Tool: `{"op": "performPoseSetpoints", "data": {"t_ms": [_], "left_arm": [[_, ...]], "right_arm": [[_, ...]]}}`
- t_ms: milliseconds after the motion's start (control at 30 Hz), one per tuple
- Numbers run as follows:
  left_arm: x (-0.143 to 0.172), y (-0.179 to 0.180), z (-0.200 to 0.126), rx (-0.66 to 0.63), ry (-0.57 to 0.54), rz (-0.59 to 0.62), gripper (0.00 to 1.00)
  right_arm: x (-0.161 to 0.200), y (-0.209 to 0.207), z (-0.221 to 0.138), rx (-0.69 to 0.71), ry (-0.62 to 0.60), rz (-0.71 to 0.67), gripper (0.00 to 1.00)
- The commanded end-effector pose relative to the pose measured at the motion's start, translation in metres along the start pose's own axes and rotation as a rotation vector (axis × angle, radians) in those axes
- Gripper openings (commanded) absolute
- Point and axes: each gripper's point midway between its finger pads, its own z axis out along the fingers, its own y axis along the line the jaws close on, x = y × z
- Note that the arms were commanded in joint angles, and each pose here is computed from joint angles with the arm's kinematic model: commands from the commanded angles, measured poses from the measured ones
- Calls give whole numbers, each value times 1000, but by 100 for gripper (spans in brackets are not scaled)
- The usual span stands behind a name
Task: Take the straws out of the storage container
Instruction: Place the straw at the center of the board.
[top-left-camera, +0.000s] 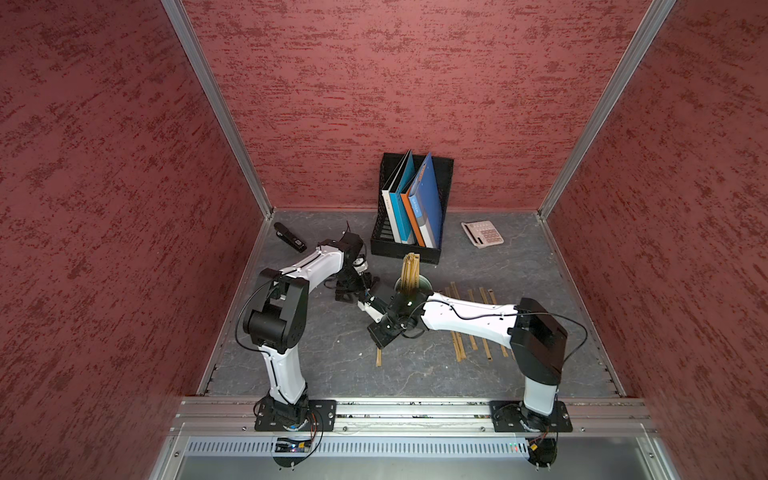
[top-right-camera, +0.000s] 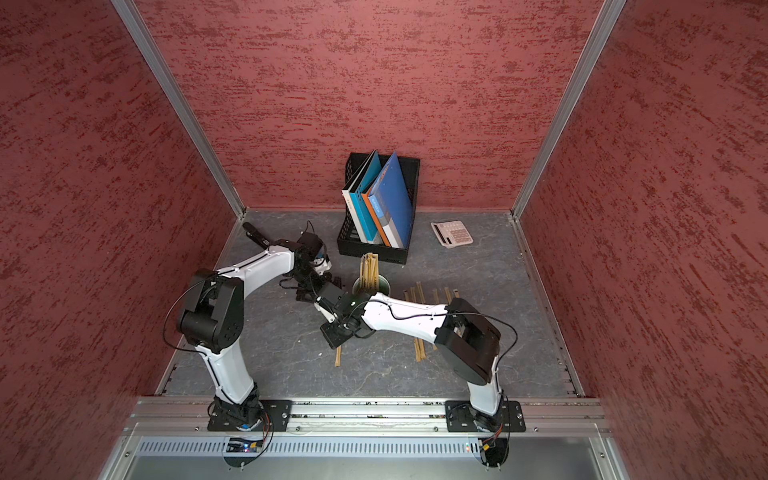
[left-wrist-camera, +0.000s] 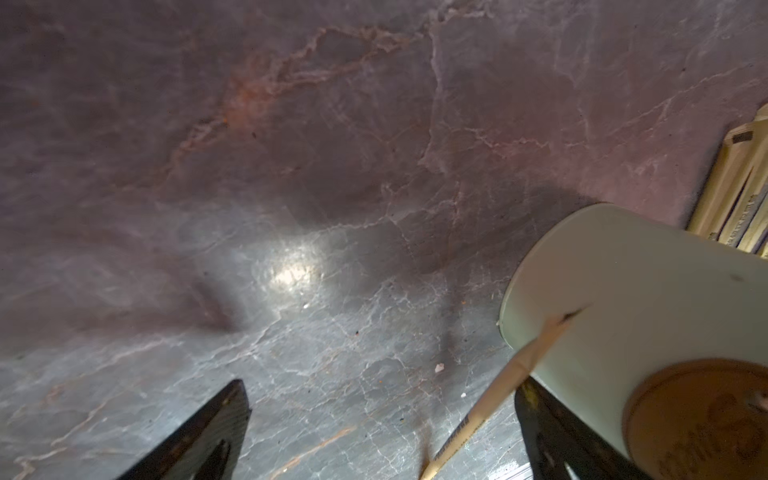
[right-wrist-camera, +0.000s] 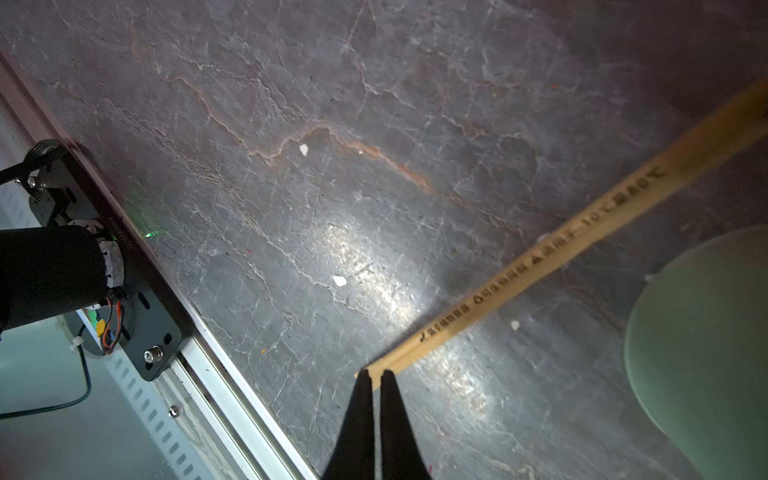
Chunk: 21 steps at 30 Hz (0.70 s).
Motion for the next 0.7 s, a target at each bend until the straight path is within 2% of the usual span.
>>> {"op": "performPoseSetpoints", "data": {"t_ms": [0,233,433,667], "left_arm": [[4,3,-11,-9,-17,12,100],[6,6,-16,-20,-18,8,100],[7,8,-23,-41,-25,8,100],[9,12,-28,-50,-32,0,100]], "right_arm": [[-29,4,-5,9,-87,-33,0],[-28,-11,8,77,-80,-20,0],[-31,-13,-1,93,-130,6,0],[-25,-28,0,166,-114,28,0]]}}
